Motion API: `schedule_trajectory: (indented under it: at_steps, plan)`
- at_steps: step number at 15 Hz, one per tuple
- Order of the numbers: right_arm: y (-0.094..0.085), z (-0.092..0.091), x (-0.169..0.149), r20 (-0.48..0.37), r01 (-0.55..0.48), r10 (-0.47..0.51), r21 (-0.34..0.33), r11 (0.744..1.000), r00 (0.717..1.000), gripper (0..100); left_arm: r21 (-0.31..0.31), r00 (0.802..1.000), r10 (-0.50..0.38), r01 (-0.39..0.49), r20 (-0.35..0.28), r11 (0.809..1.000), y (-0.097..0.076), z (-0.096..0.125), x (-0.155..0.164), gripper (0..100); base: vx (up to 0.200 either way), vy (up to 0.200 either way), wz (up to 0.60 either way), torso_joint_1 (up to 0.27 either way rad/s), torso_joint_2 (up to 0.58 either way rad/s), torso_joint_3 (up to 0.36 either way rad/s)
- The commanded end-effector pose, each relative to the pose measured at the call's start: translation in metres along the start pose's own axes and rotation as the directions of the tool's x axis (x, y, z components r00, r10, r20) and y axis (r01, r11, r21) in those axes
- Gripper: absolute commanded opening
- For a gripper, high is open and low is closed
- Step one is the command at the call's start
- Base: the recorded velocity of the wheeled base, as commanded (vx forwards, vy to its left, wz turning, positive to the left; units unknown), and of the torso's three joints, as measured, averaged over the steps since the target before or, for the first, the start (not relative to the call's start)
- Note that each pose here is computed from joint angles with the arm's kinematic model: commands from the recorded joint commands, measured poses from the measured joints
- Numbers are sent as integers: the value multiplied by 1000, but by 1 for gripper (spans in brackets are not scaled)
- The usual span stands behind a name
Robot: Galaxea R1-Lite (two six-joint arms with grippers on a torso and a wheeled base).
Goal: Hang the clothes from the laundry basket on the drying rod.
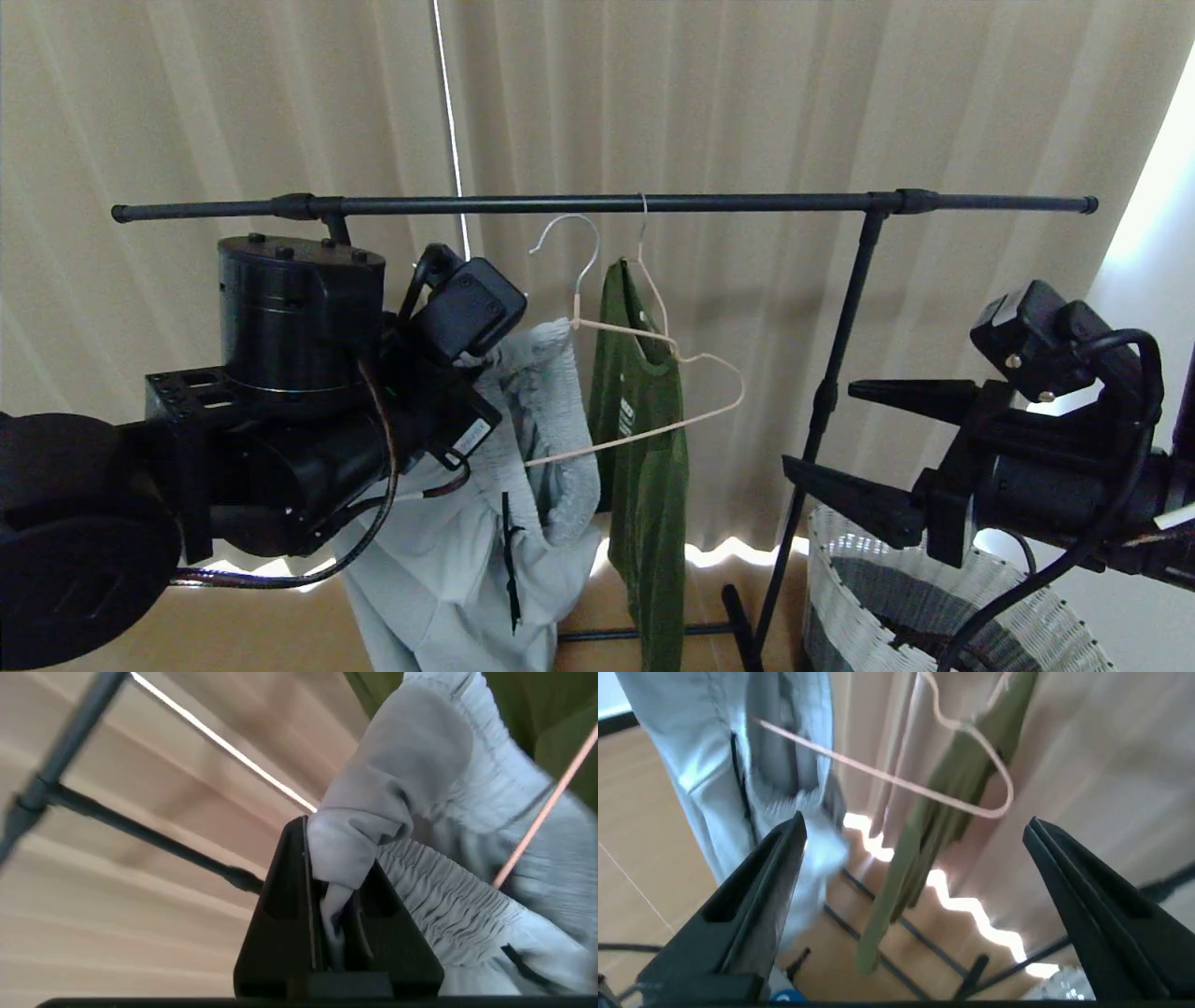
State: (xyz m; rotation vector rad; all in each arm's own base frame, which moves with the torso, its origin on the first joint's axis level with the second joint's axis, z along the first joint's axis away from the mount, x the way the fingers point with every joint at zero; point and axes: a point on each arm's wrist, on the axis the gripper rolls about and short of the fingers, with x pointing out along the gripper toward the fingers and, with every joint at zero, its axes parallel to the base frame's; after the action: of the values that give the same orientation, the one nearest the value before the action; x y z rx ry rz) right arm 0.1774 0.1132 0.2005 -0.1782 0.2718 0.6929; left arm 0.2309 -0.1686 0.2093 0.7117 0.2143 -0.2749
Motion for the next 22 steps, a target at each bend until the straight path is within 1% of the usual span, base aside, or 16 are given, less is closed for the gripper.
schedule_trajectory:
  at_steps: [1,2,3,4,5,6,8,10,12,13,14,16,19,20,21,22]
  plan:
    - [2,-13,2,-44,-10,10,10,1000,999,100,-57,1000,-4,5,15,998,-1,5,2,0,0,0,0,0,0,0]
    - [3,-18,4,-63,-14,15,22,1000,998,100,-126,999,-2,7,41,992,1,11,2,0,0,0,0,0,0,0]
    - [5,-20,6,-67,-27,29,30,999,997,100,-173,998,-6,17,62,985,2,15,0,0,0,0,0,0,0,0]
    - [12,-19,10,-51,-57,60,59,997,997,100,-241,992,-30,59,121,969,3,25,-6,0,0,0,0,0,0,0]
    - [15,-18,12,-42,-67,70,77,995,997,100,-261,988,-45,82,145,962,3,28,-9,0,0,0,0,0,0,0]
    - [19,-17,17,-22,-86,89,100,991,996,100,-282,979,-80,132,188,950,3,32,-14,0,0,0,0,0,0,0]
    - [20,-17,22,-15,-91,92,98,991,996,100,-293,971,-92,156,221,943,6,35,-18,0,0,0,0,0,0,0]
    - [20,-20,35,-6,-88,89,100,991,996,100,-315,956,-67,161,287,935,9,42,-20,0,0,0,0,0,0,0]
    - [19,-23,45,-6,-85,86,101,991,996,100,-313,943,-78,184,322,932,6,47,-24,0,0,0,0,0,0,0]
    - [19,-23,45,-6,-85,86,101,991,996,100,-313,943,-78,184,322,932,6,47,-24,0,0,0,0,0,0,0]
    - [18,-28,56,-11,-79,80,103,992,997,100,-312,936,-81,195,343,930,6,49,-25,0,0,0,0,0,0,0]
    - [14,-32,64,-12,-66,67,107,992,998,100,-314,931,-79,199,357,928,6,51,-26,0,0,0,0,0,0,0]
    - [13,-39,70,-43,-2,7,109,994,999,100,-314,926,-80,205,368,927,7,52,-30,0,0,0,0,0,0,0]
    - [13,-40,69,-50,7,-1,109,994,999,0,-314,923,-81,209,376,926,9,52,-32,0,0,0,0,0,0,0]
    - [12,-40,68,-49,11,-6,109,994,999,0,-315,922,-81,210,379,926,9,53,-32,0,0,0,0,0,0,0]
    - [6,-42,64,-51,44,-38,115,992,998,0,-314,924,-76,204,376,927,11,52,-32,0,0,0,0,0,0,0]
